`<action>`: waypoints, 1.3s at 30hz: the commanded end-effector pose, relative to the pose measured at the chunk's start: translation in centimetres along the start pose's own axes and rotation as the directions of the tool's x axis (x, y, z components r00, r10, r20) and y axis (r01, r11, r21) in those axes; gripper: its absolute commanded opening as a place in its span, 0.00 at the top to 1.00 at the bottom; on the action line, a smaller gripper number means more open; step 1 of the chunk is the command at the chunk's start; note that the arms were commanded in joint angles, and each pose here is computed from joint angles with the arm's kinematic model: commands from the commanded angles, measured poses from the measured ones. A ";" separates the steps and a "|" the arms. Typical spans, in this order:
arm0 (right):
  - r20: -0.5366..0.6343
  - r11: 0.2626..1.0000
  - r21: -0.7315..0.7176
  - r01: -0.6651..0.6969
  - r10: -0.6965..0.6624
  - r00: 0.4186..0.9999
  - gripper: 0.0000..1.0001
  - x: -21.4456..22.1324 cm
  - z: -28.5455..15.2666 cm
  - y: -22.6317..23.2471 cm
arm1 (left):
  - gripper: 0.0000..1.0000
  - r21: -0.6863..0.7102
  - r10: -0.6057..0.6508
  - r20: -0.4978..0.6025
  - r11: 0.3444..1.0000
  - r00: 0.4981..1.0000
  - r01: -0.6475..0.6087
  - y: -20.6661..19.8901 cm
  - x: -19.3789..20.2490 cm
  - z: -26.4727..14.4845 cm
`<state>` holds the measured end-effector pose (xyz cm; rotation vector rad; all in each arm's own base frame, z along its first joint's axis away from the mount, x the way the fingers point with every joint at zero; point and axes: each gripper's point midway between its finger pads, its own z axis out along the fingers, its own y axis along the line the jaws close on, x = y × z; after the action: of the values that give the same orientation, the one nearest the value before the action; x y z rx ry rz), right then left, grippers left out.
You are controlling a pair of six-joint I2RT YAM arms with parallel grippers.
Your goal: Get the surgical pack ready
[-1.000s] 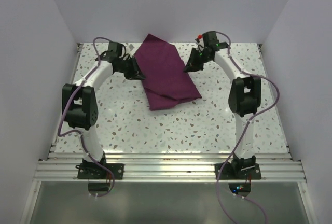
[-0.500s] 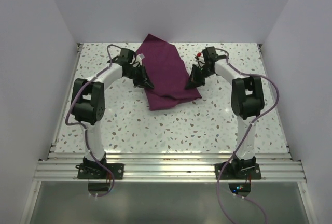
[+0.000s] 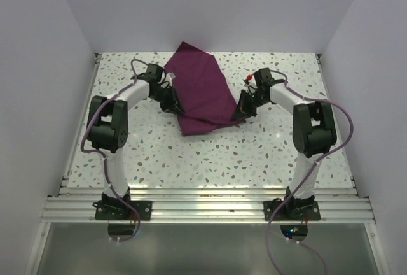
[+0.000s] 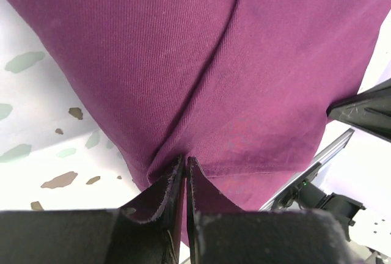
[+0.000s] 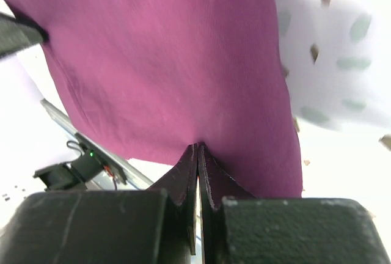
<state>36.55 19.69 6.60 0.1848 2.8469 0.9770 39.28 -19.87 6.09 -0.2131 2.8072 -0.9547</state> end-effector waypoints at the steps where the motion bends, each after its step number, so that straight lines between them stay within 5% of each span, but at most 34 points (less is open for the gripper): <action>1: 0.023 0.999 -0.032 0.022 -0.022 0.999 1.00 0.8 -1.3 0.9 | 0.90 -0.076 0.048 0.031 0.996 0.998 -0.046 1.6 -0.8 -2.0; 8: 0.156 0.994 -0.053 0.095 -0.086 0.984 1.00 -3.1 -4.9 4.9 | 0.69 0.000 0.187 0.252 0.981 0.950 -0.193 -4.9 -5.9 -7.8; 14: 0.385 0.994 -0.043 0.098 -0.074 0.920 1.00 -11.8 -5.6 6.6 | 0.66 -0.083 0.107 0.388 0.993 0.916 -0.081 -2.4 -9.3 -10.1; 24: 0.468 0.994 -0.084 0.064 -0.017 0.883 1.00 -21.1 -0.6 5.0 | 0.96 -0.175 -0.063 0.327 0.976 0.943 0.126 5.6 -10.8 -5.9; 39: 0.306 0.994 -0.108 0.020 0.014 0.952 1.00 -17.4 5.0 2.5 | 1.00 -0.027 -0.103 0.146 0.994 0.984 0.108 3.4 -7.9 1.2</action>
<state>55.76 20.43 3.33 0.3491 2.5233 0.9295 46.30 -13.76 3.13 -0.4880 2.7349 -0.7651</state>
